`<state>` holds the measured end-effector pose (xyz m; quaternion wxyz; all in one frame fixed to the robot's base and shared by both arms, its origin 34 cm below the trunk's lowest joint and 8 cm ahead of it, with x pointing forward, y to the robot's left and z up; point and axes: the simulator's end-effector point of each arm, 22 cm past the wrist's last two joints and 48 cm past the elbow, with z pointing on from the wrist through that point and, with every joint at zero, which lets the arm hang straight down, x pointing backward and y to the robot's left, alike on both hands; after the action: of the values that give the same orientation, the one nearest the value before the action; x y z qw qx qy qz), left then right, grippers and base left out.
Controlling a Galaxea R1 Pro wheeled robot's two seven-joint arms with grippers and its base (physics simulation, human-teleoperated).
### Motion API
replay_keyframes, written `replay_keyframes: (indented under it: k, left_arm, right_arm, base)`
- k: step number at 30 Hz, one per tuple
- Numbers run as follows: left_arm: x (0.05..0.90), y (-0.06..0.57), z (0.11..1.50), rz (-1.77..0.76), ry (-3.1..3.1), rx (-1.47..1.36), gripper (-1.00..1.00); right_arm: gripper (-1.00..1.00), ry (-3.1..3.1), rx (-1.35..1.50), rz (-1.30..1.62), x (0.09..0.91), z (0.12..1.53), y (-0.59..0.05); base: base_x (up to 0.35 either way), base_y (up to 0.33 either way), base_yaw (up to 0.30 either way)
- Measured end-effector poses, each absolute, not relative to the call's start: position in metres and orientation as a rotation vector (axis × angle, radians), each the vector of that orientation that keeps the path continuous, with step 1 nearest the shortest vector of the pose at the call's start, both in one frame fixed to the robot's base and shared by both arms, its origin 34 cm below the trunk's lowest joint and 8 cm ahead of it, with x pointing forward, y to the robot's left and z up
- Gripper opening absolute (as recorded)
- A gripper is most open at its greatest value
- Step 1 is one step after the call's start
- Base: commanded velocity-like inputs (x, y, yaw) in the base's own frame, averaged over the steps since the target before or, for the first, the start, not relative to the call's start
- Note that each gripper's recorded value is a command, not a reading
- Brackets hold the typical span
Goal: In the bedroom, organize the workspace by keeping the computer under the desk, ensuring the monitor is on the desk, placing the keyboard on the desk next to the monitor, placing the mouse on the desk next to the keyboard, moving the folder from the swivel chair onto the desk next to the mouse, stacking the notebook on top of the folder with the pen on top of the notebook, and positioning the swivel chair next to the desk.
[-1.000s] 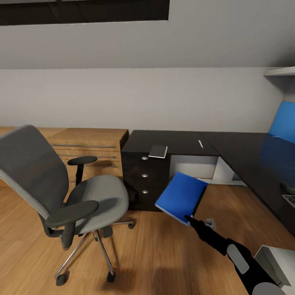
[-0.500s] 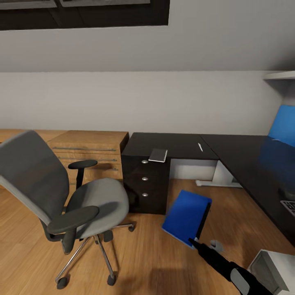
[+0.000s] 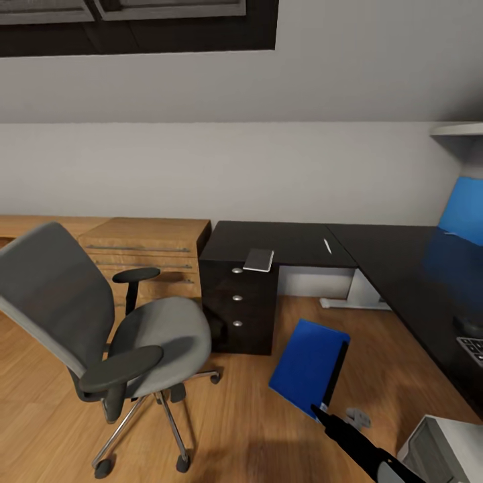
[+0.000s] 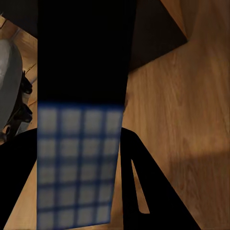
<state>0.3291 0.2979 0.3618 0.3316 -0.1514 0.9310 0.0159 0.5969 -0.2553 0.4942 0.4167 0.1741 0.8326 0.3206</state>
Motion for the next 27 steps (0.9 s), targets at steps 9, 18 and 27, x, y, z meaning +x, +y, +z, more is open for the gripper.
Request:
replay_keyframes:
  k: [9, 18, 27]
  left_arm:
    - [0.323, 0.298, 0.377, 0.048, 2.438, -0.397, 1.0]
    - [0.325, 0.297, 0.395, 0.046, 2.44, -0.398, 1.0]
    - [0.327, 0.297, 0.412, 0.046, 2.441, -0.399, 1.0]
  right_arm:
    - [-1.0, 2.082, 0.394, 0.786, 0.6, 0.513, -0.248]
    - [-1.0, 2.085, 0.374, 0.779, 0.602, 0.53, -0.246]
    - [-1.0, 2.105, 0.384, 0.802, 0.597, 0.541, -0.233]
  base:
    - [0.0, 0.0, 0.0]
    - [0.0, 0.0, -0.103]
    - [0.0, 0.0, -0.11]
